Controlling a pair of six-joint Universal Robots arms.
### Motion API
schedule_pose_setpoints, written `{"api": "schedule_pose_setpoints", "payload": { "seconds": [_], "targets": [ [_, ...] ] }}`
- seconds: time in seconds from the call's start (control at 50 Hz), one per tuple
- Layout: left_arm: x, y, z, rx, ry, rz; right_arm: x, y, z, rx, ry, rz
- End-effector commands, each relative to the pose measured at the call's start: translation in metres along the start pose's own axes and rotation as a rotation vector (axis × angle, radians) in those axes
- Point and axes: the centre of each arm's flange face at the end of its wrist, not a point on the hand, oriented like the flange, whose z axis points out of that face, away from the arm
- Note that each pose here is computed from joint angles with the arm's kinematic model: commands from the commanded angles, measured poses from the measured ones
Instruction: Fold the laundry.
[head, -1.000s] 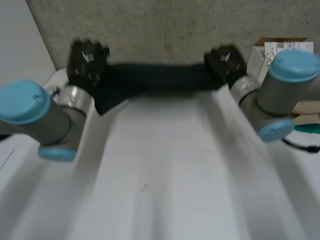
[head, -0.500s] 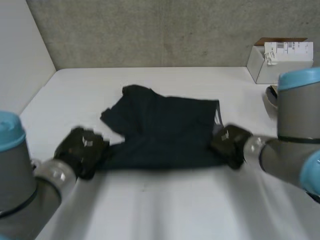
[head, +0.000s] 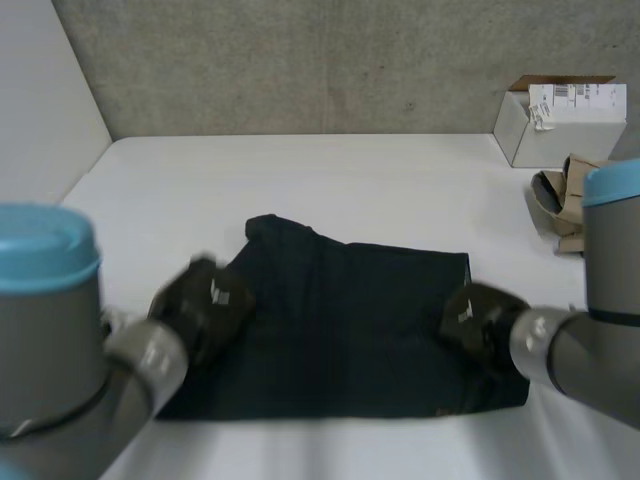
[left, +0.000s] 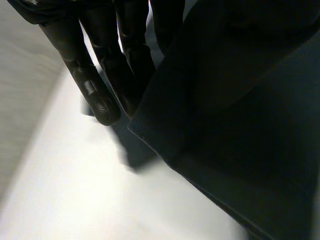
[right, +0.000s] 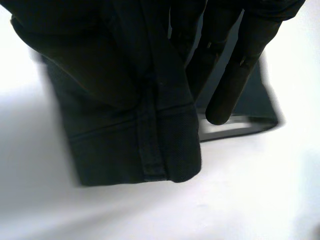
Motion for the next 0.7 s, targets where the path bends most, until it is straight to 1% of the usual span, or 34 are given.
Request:
{"api": "schedule_pose_setpoints", "payload": {
  "seconds": [0.02, 0.06, 0.12, 0.14, 0.22, 0.3, 0.36, 0.42, 0.48, 0.5, 0.52, 0.58, 0.6, 0.66, 0.7],
  "targets": [
    [-0.023, -0.008, 0.096, 0.168, -0.232, 0.027, 0.038, -0.013, 0.045, 0.13, 0.28, 0.018],
    [-0.024, -0.009, 0.118, 0.202, -0.284, 0.058, 0.046, -0.013, 0.066, 0.172, 0.352, 0.0],
    [-0.025, -0.008, 0.14, 0.228, -0.34, 0.097, 0.051, -0.012, 0.087, 0.206, 0.414, -0.02],
    [-0.028, -0.008, 0.153, 0.25, -0.384, 0.126, 0.054, -0.011, 0.102, 0.229, 0.455, -0.039],
    [-0.029, -0.007, 0.18, 0.276, -0.455, 0.182, 0.059, -0.009, 0.13, 0.263, 0.529, -0.091],
    [-0.024, 0.0, 0.196, 0.265, -0.473, 0.189, 0.056, -0.003, 0.154, 0.271, 0.548, -0.137],
    [-0.025, 0.001, 0.2, 0.257, -0.488, 0.182, 0.059, -0.003, 0.16, 0.278, 0.573, -0.129],
    [-0.024, -0.002, 0.198, 0.249, -0.501, 0.174, 0.064, -0.005, 0.157, 0.293, 0.593, -0.105],
    [-0.023, -0.006, 0.192, 0.244, -0.513, 0.165, 0.073, -0.01, 0.143, 0.328, 0.61, -0.02],
    [-0.022, -0.009, 0.189, 0.247, -0.514, 0.164, 0.078, -0.012, 0.137, 0.341, 0.617, 0.009],
    [-0.018, -0.015, 0.182, 0.252, -0.512, 0.162, 0.086, -0.015, 0.125, 0.367, 0.626, 0.076],
    [-0.014, -0.017, 0.172, 0.245, -0.502, 0.155, 0.1, -0.014, 0.102, 0.399, 0.641, 0.192],
    [-0.015, -0.017, 0.165, 0.241, -0.498, 0.144, 0.106, -0.012, 0.085, 0.407, 0.63, 0.267],
    [-0.018, -0.019, 0.15, 0.244, -0.496, 0.12, 0.106, -0.008, 0.061, 0.381, 0.579, 0.359],
    [-0.021, -0.021, 0.136, 0.253, -0.491, 0.082, 0.098, -0.001, 0.047, 0.326, 0.491, 0.449]
  ]
}}
